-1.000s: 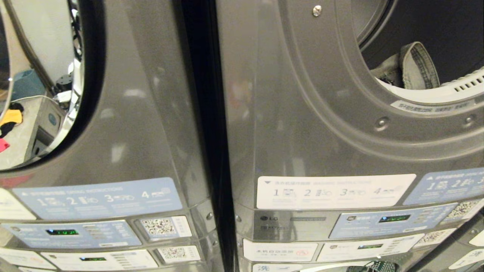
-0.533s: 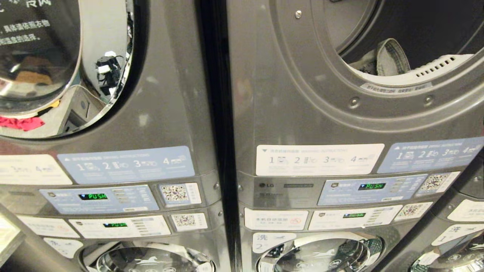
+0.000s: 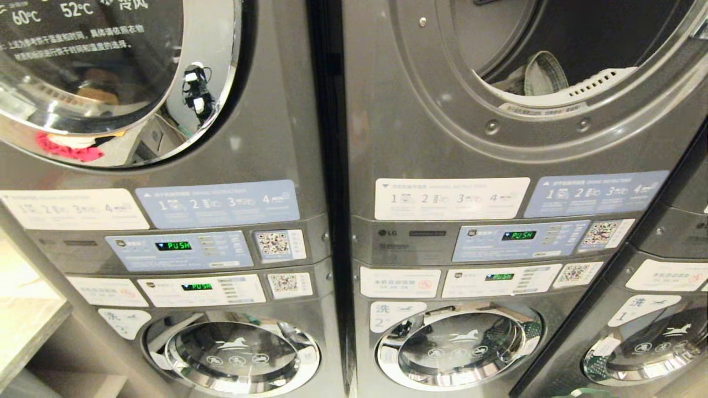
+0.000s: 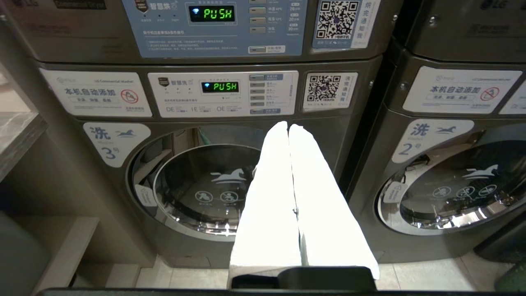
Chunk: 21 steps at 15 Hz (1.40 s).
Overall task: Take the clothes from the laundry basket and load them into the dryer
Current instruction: Close the dryer
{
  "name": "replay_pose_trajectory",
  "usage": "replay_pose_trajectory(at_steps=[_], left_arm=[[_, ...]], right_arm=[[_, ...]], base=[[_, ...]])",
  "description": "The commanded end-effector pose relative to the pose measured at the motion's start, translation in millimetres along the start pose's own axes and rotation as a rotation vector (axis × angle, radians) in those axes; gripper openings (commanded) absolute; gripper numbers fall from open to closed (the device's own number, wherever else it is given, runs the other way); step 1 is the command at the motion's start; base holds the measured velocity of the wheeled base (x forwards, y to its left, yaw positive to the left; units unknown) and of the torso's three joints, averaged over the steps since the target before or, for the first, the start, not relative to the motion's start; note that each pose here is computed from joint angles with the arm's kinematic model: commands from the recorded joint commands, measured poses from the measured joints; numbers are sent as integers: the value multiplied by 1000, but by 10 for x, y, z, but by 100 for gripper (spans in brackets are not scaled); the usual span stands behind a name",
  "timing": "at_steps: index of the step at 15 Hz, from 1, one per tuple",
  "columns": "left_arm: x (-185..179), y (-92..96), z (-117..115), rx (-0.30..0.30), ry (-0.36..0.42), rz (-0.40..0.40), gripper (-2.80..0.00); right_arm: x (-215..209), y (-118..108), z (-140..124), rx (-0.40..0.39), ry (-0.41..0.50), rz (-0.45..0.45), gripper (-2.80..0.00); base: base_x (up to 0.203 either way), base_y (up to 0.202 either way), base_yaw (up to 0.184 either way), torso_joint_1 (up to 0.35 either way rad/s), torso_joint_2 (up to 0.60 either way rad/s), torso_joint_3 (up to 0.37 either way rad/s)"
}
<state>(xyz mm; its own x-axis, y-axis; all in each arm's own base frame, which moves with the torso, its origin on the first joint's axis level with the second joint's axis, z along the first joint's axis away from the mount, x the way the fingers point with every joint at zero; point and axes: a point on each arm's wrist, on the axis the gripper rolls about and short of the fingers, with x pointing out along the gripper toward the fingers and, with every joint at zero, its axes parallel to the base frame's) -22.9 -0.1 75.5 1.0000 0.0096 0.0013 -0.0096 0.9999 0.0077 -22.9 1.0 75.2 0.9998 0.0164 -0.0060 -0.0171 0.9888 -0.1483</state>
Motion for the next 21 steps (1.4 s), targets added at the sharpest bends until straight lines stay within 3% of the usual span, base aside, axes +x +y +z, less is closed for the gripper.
replay_pose_trajectory(at_steps=[1,5,9,14,18,21], left_arm=[[1,0,0,0,1,1,-280],[1,0,2,-2,0,1,-280],[1,0,2,-2,0,1,-280],[1,0,1,-2,0,1,-280],[2,0,-2,-2,1,1,-280],[1,0,0,-2,0,1,-280]], right_arm=[[1,0,-1,-1,2,1,-280],[1,0,-1,3,2,1,-280],[0,-8,7,147,-3,-29,-280],[-9,-15,45,128,-19,-40,-280],[-178,-96,480,84,-131,-144,-280],[-161,-186,889,126,-77,-261,-280]], base=[[-195,0,5,6,6,2],[-193,0,1,2,3,2],[-194,0,2,4,1,3],[-95,0,1,-1,1,2],[0,0,0,10,1,-5],[0,0,0,0,0,0]])
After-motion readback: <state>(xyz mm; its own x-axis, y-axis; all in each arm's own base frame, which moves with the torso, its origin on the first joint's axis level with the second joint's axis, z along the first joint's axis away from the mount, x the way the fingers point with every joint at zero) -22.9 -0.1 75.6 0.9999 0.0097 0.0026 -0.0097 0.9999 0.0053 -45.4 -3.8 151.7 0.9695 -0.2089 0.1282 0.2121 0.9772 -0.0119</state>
